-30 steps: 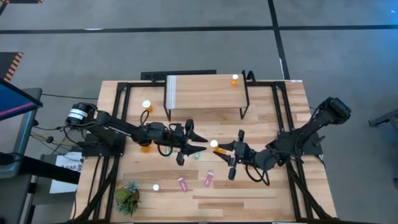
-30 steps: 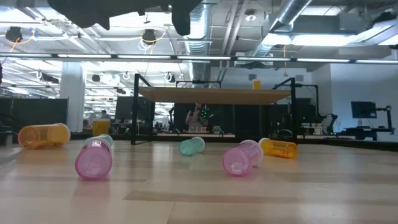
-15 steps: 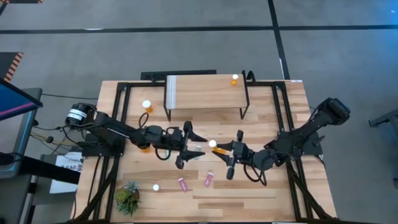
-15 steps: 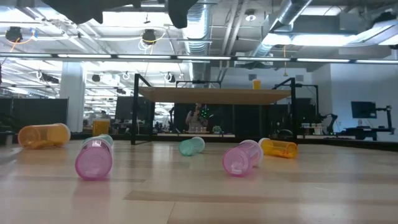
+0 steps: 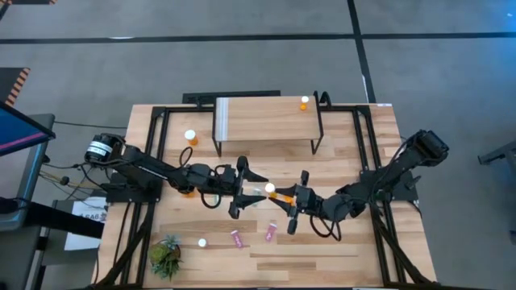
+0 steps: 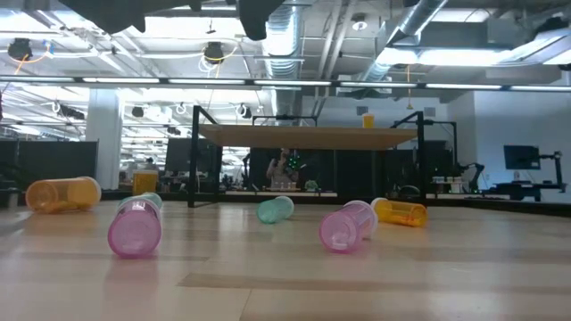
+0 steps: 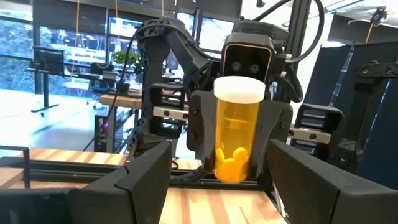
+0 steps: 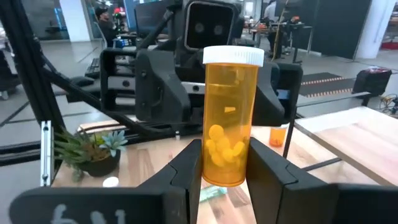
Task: Pick and place medicine bottles onto shelf by color
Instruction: Put the bottom small orange pill bottle on the shelf aligned with the other small orange pill bottle
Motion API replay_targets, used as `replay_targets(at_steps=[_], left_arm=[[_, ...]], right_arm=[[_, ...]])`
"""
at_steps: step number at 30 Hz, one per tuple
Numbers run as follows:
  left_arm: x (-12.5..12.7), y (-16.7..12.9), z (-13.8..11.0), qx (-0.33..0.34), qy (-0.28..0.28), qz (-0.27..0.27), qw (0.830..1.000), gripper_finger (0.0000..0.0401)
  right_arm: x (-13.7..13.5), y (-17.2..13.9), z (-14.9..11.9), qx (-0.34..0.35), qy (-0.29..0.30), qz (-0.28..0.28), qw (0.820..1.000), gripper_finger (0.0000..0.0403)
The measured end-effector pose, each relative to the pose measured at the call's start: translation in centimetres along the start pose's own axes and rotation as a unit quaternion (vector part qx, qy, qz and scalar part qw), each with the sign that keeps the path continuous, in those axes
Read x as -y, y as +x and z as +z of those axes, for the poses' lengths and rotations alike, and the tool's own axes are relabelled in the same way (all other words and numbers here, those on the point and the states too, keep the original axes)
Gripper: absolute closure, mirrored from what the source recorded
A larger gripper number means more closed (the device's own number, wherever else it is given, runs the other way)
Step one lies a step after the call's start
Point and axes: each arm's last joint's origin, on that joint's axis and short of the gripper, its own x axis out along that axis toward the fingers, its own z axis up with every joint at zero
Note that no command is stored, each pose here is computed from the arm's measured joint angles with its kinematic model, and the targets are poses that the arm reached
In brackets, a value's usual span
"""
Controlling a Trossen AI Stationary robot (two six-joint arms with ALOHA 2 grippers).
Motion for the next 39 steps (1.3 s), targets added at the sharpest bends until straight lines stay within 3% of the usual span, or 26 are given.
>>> replay_targets(at_steps=[25,39], left_arm=[[0.1,0.0,-0.1,-0.003,0.014,-0.009,1.0,0.0155],[0.1,0.0,0.0,-0.002,0.013,-0.009,1.0,0.0269]], right_arm=[[0.0,1.6,-0.7,0.018,0.02,-0.005,1.0,0.0284],[0.1,1.7,-0.7,0.017,0.02,-0.002,1.0,0.0284]])
